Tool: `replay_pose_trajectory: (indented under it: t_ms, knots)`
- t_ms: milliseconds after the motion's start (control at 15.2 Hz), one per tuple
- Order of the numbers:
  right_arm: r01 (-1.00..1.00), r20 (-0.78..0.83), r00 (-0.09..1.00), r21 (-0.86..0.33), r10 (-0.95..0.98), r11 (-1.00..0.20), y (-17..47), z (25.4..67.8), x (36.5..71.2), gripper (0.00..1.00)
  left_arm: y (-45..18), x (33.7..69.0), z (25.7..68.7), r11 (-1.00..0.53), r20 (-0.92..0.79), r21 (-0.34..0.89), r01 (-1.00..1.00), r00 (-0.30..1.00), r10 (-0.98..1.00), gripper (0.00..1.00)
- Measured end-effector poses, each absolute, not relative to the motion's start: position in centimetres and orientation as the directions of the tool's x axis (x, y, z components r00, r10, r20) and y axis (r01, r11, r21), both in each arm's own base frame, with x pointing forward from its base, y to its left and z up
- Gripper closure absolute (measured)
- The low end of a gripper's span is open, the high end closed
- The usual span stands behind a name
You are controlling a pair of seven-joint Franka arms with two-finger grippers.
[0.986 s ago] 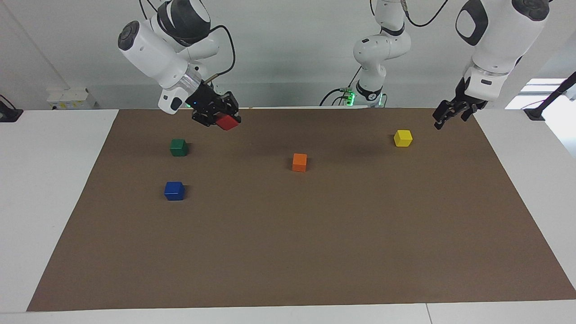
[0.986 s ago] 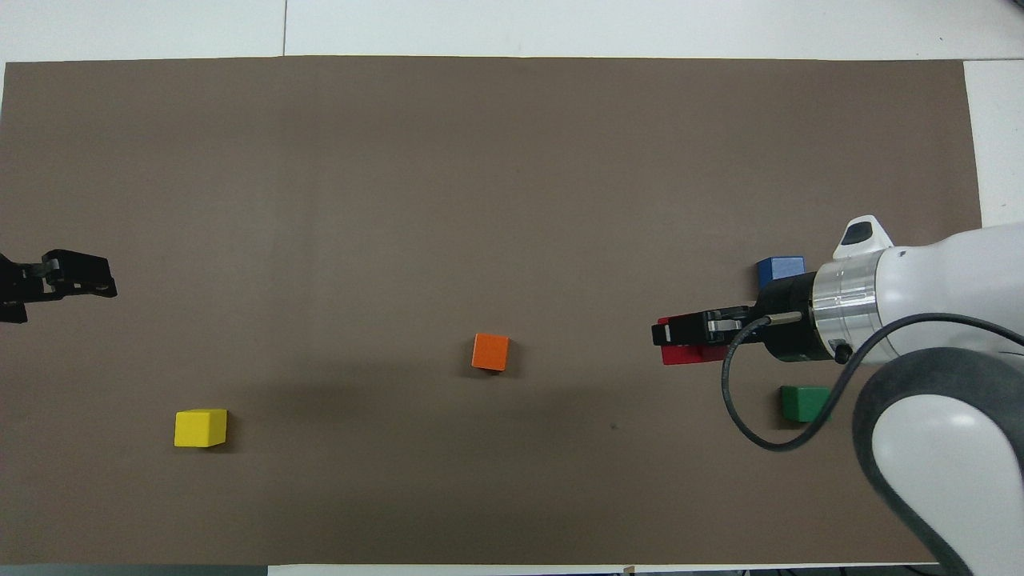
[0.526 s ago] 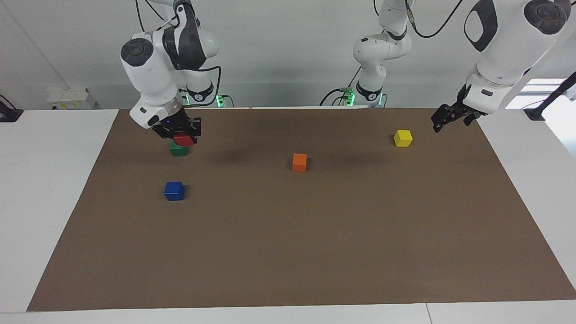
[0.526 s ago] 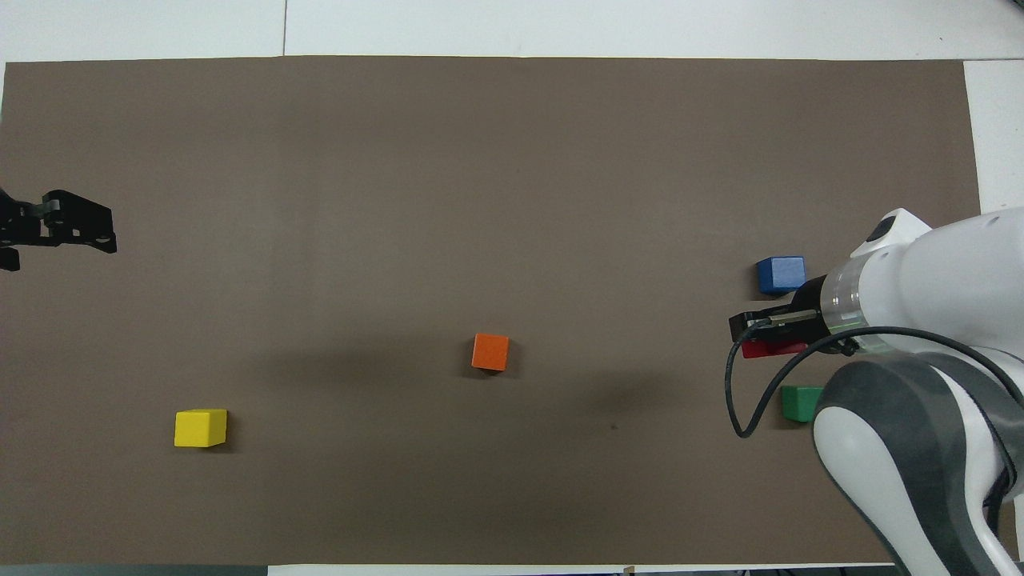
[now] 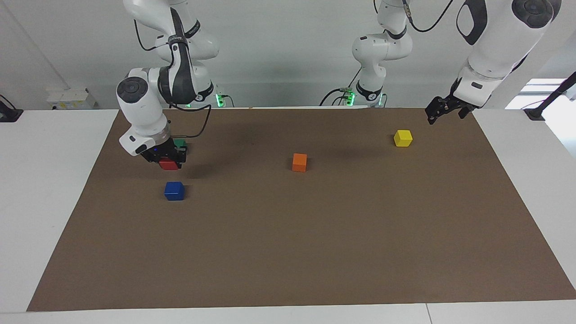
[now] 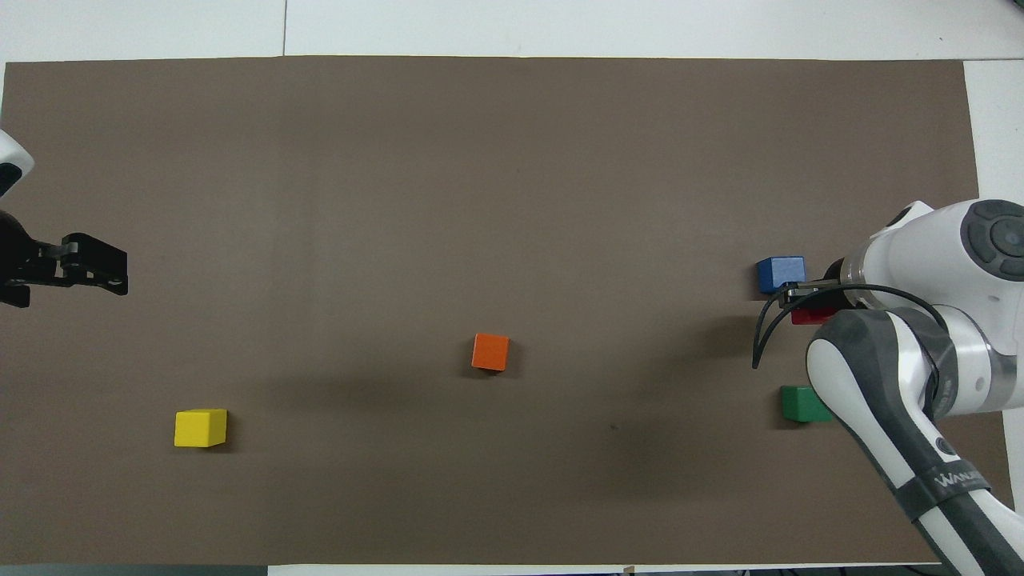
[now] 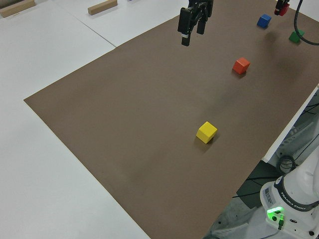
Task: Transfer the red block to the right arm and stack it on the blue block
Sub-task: 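Lower the red cube onto the blue cube with the right gripper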
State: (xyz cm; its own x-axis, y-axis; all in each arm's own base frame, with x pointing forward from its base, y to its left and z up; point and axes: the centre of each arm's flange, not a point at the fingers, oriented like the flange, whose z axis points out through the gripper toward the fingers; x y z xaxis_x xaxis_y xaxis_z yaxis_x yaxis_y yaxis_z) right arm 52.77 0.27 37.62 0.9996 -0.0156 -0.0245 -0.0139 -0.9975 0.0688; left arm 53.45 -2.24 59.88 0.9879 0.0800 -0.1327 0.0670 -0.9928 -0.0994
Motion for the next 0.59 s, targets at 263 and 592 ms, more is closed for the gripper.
replay_pose_trajectory:
  t_ms: [263, 592]
  knots:
    - [-0.028, 0.022, 0.999, 0.065, -0.026, -0.997, 0.1, 36.3, 53.8, 0.44, -1.5, 53.4, 60.0, -0.992, -0.122, -0.098, 0.08, 0.988, 0.092, 0.0]
    - [-0.026, 0.077, 0.997, 0.06, -0.022, -0.998, 0.3, 35.6, 54.7, 0.44, -1.9, 53.9, 60.1, -0.993, -0.086, -0.094, 0.075, 0.993, 0.083, 0.0]
